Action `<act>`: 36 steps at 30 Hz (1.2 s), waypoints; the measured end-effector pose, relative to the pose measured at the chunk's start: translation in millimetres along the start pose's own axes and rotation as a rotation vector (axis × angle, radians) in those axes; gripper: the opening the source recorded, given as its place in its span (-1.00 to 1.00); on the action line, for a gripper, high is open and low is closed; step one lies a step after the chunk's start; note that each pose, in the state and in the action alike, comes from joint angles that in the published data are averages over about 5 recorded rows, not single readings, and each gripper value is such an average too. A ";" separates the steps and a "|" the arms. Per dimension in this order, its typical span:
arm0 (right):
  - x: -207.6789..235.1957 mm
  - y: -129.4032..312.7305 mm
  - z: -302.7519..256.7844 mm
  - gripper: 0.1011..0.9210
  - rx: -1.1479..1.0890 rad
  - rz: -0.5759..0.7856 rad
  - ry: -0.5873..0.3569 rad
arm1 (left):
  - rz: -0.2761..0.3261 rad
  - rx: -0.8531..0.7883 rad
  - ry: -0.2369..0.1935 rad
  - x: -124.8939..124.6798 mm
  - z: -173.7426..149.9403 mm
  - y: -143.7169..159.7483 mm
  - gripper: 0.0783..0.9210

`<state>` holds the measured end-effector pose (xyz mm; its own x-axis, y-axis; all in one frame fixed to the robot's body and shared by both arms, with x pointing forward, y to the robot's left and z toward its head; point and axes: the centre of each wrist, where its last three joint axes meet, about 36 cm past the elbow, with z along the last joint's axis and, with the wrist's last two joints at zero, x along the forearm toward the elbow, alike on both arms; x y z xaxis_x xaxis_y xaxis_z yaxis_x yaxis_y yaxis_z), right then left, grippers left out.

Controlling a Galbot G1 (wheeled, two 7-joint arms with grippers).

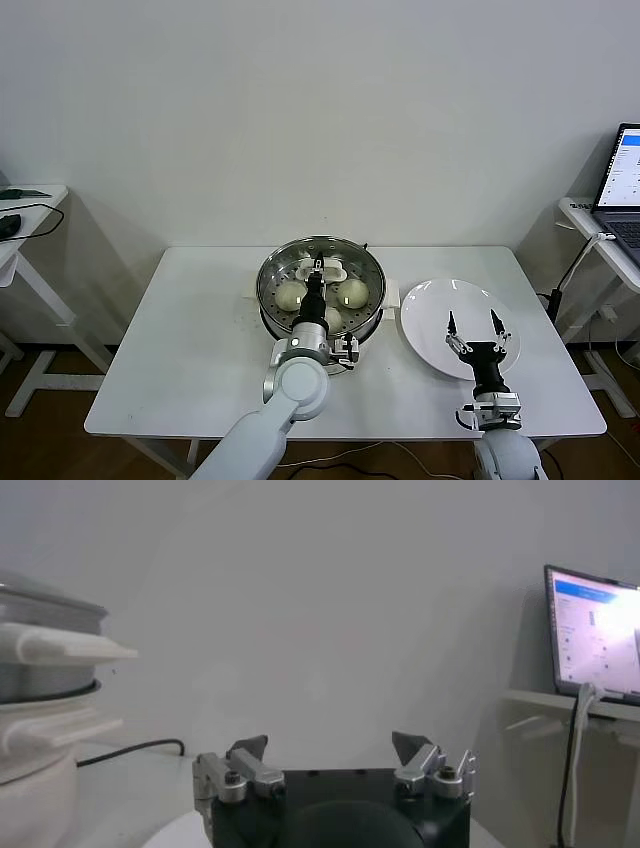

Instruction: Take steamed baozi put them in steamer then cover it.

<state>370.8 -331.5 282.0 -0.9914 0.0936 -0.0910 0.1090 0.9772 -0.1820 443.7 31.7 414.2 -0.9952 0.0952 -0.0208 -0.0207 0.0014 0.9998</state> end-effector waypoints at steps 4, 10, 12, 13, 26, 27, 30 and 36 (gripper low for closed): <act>0.3 0.0 0.1 0.76 0.000 0.000 -0.001 | -0.001 0.001 -0.001 0.2 -0.5 -0.2 -0.73; 0.6 -0.3 0.0 0.76 0.000 -0.002 -0.002 | 0.001 0.002 0.001 -0.5 -0.3 -1.6 -0.73; 0.7 -0.4 0.0 0.76 0.000 -0.002 -0.002 | 0.000 0.003 0.003 -0.4 0.0 -2.1 -0.72; 0.7 -0.2 0.0 0.76 0.000 -0.003 -0.003 | 0.000 0.004 0.004 -0.3 0.1 -2.2 -0.69; 2.2 3.9 -0.4 0.76 -0.003 -0.012 -0.003 | -0.022 0.039 -0.002 9.9 -0.6 5.2 0.17; 2.3 3.8 -0.5 0.76 -0.003 -0.012 -0.004 | -0.024 0.042 -0.003 11.5 -0.3 6.3 0.23; 2.4 3.6 -0.9 0.76 -0.003 -0.011 -0.005 | -0.029 0.054 -0.009 17.4 1.5 10.0 0.43; 1.8 4.5 -2.6 0.76 -0.006 -0.012 -0.012 | -0.039 0.081 -0.023 32.5 9.1 19.8 0.74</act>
<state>369.4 -326.4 283.6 -0.9917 0.0799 -0.1005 0.0969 0.9794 -0.1773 411.9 43.9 433.3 -0.9913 0.1167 -0.0607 -0.0508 0.0859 0.9950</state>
